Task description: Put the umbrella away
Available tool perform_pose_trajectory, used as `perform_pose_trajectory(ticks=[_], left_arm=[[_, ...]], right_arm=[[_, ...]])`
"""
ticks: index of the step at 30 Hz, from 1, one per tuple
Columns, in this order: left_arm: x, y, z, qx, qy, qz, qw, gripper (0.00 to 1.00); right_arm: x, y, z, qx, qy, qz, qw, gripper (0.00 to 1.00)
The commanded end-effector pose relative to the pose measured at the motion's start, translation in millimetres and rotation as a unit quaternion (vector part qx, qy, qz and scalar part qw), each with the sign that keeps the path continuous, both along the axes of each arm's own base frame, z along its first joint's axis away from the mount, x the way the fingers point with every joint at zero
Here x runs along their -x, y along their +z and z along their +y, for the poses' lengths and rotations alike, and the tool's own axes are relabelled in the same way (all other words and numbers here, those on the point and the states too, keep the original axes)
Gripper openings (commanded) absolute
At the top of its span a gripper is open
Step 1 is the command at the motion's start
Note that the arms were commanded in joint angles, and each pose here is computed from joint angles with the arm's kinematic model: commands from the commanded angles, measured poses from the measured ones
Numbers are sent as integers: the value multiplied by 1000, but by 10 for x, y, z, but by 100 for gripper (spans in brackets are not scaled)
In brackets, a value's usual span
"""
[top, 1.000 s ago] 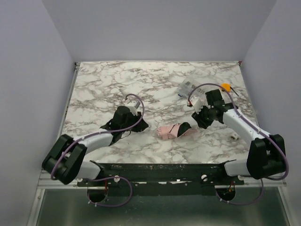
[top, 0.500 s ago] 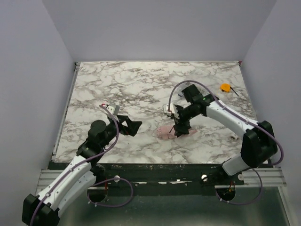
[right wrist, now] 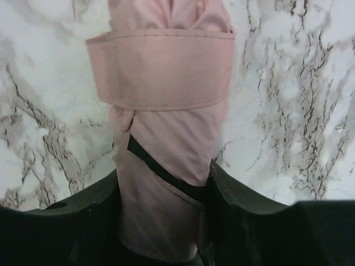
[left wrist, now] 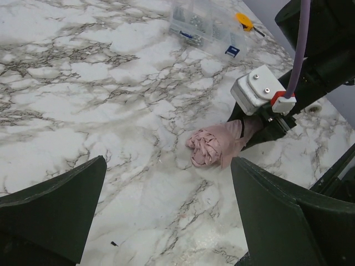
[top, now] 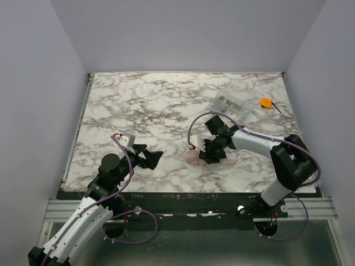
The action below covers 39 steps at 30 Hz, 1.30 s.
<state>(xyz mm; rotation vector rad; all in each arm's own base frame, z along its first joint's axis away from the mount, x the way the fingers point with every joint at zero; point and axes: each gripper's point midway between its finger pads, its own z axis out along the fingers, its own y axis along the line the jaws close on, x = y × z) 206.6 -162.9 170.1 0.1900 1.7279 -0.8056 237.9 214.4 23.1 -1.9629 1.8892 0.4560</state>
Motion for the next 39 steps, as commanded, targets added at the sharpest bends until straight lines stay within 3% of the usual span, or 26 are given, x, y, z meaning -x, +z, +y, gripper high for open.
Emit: perform_pose_trajectory(ticks=[1, 5, 8, 12, 17, 18, 19, 21, 22, 24, 30, 36, 39], left_arm=[[-7, -27, 20, 1, 7, 11, 1000, 98], [32, 42, 18, 6, 1, 8, 1000, 98], [53, 110, 42, 10, 5, 2, 1000, 98], [90, 133, 55, 19, 6, 8, 1000, 98], [145, 136, 65, 29, 4, 14, 999, 98], [151, 137, 74, 29, 6, 14, 999, 98], [151, 141, 85, 29, 9, 13, 999, 98], [146, 159, 104, 28, 13, 10, 999, 98], [143, 165, 110, 26, 15, 11, 999, 98], [142, 188, 106, 25, 14, 10, 1000, 98], [137, 346, 75, 23, 3, -7, 1000, 98], [123, 711, 34, 27, -9, -28, 999, 98], [101, 801, -26, 7, -30, -22, 999, 98]], right_arm=[[-21, -231, 54, 12, -49, 12, 999, 38], [-277, 71, 486, -74, -117, 76, 987, 18], [-685, 319, 839, -143, -195, 128, 962, 13], [-1358, 346, 1138, -205, -364, 189, 889, 13], [-1868, 355, 1350, -262, -523, 327, 742, 16], [-1889, 373, 1397, -273, -524, 356, 724, 17], [-1886, 360, 1432, -277, -523, 380, 710, 20], [-1877, 414, 1504, -294, -511, 419, 690, 40], [-1837, 433, 1531, -296, -501, 433, 688, 52], [-1824, 485, 1525, -301, -486, 423, 703, 65], [-1810, 809, 1099, -285, -491, 304, 765, 81], [-1672, 1098, 549, -267, -485, 198, 809, 85], [-1546, 1337, 366, -260, -450, 131, 844, 85]])
